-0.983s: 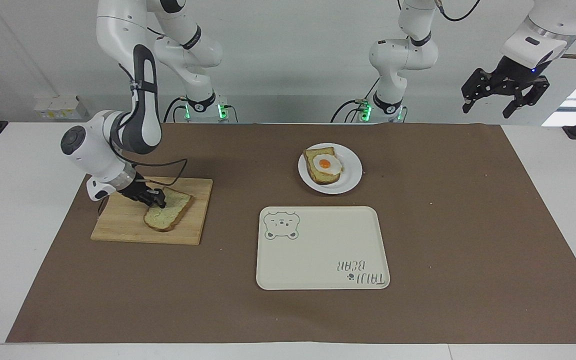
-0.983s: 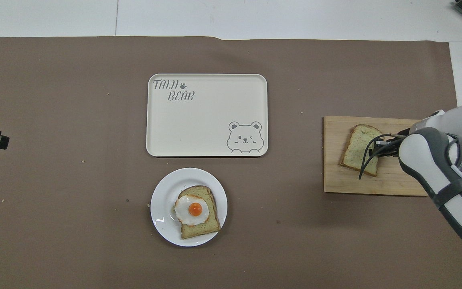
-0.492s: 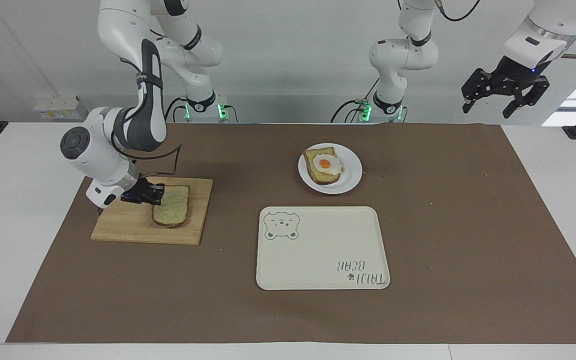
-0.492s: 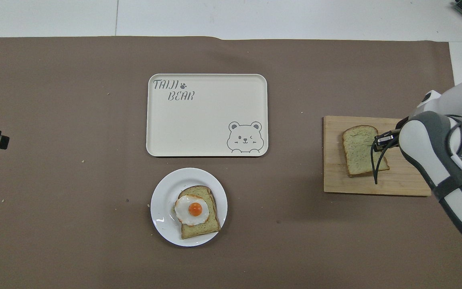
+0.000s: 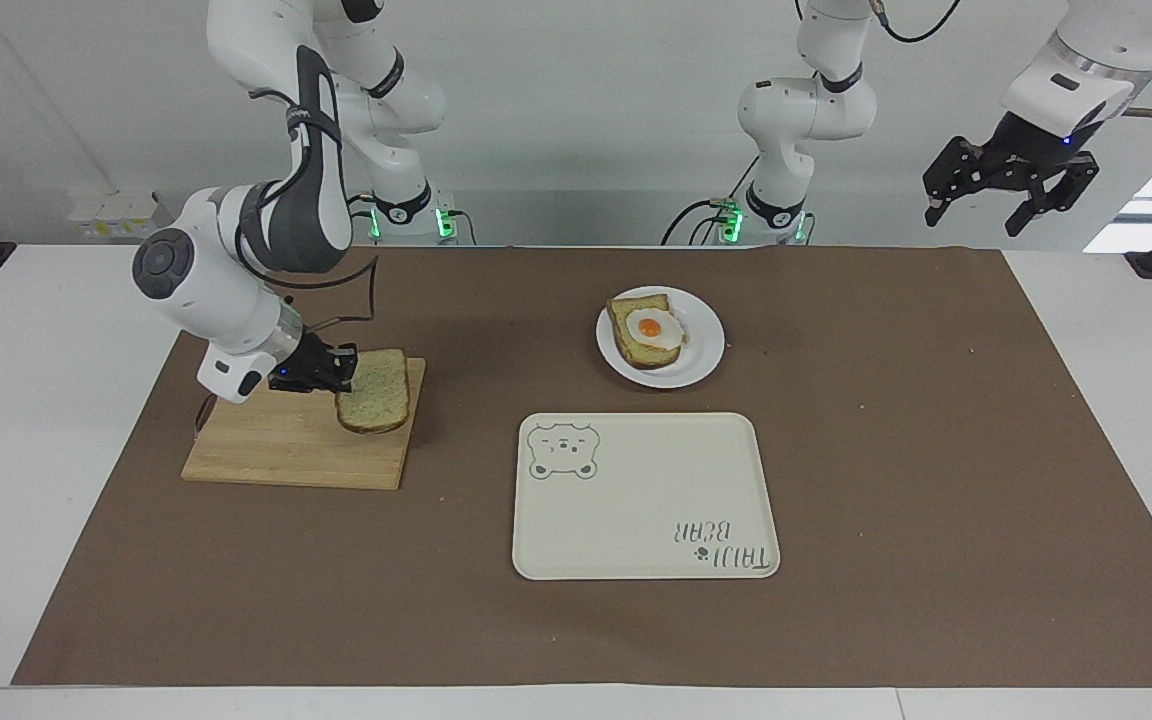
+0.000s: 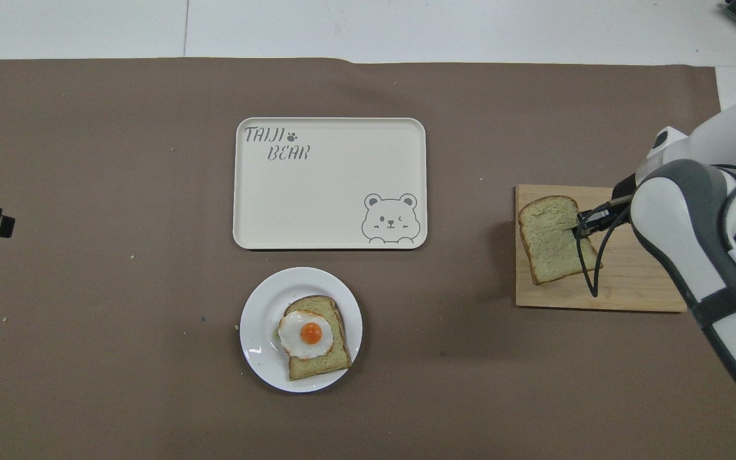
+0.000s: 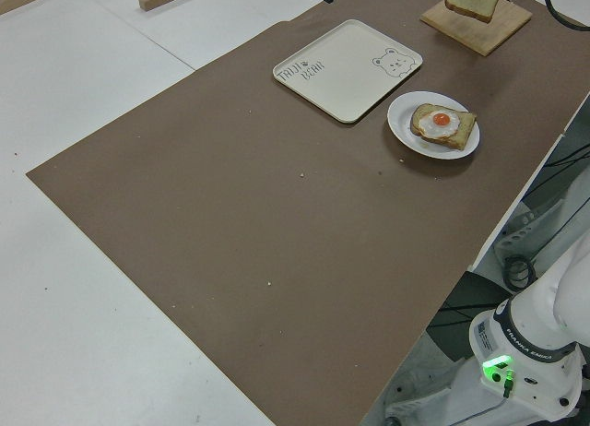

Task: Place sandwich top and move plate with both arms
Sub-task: 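Lift the bread slice with the right gripper and carry it over the egg toast, then lower the bread slice onto the egg and open the right gripper, then raise the right gripper away while the left gripper reaches toward the plate, then grip the plate rim with the left gripper while the right gripper retracts, then slide the plate with the left gripper onto the white tray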

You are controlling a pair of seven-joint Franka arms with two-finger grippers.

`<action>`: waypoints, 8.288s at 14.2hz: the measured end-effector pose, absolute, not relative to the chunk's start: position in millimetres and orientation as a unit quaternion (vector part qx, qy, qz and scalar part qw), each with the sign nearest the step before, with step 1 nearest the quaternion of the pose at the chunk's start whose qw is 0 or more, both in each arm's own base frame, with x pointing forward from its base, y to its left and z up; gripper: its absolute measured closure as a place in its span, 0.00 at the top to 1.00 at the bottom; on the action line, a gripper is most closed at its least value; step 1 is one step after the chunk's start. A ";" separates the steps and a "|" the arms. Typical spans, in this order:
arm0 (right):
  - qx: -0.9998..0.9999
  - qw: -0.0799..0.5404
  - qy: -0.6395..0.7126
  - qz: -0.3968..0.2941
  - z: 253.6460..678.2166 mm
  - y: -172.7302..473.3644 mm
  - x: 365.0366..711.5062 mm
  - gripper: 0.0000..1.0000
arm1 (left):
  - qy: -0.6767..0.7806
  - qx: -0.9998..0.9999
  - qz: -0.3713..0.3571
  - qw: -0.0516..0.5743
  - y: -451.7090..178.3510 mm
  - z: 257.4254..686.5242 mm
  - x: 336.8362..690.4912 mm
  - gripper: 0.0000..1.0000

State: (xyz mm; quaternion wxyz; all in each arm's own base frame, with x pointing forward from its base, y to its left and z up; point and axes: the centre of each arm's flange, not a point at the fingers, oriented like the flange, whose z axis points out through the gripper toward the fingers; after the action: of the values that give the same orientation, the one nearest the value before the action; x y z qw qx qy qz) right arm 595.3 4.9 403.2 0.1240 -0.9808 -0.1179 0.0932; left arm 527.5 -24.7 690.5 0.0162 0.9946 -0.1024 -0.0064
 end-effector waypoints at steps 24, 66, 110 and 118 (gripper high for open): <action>-0.984 0.146 -0.029 0.097 398.1 398.3 465.6 0.09 | -0.102 0.995 -0.007 0.016 -24.5 690.4 527.5 1.00; -0.991 0.013 0.039 -0.128 595.5 219.0 541.7 1.00 | -0.052 0.978 -0.038 0.198 -102.3 467.8 478.8 1.00; -1.000 -0.007 0.023 0.002 646.8 -22.1 514.1 1.00 | -0.018 0.906 -0.020 0.422 -110.9 263.9 361.6 0.46; -1.000 -0.016 -0.001 -0.001 644.6 -22.7 520.2 1.00 | -0.014 0.903 -0.020 0.428 -110.9 264.6 358.4 0.05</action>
State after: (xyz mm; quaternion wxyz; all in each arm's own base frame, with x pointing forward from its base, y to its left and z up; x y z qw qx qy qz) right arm 520.2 -22.7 644.6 -0.0158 -0.9999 -0.0008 -0.0007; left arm 358.4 -110.9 264.6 0.4281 0.9034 -0.0136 -0.0196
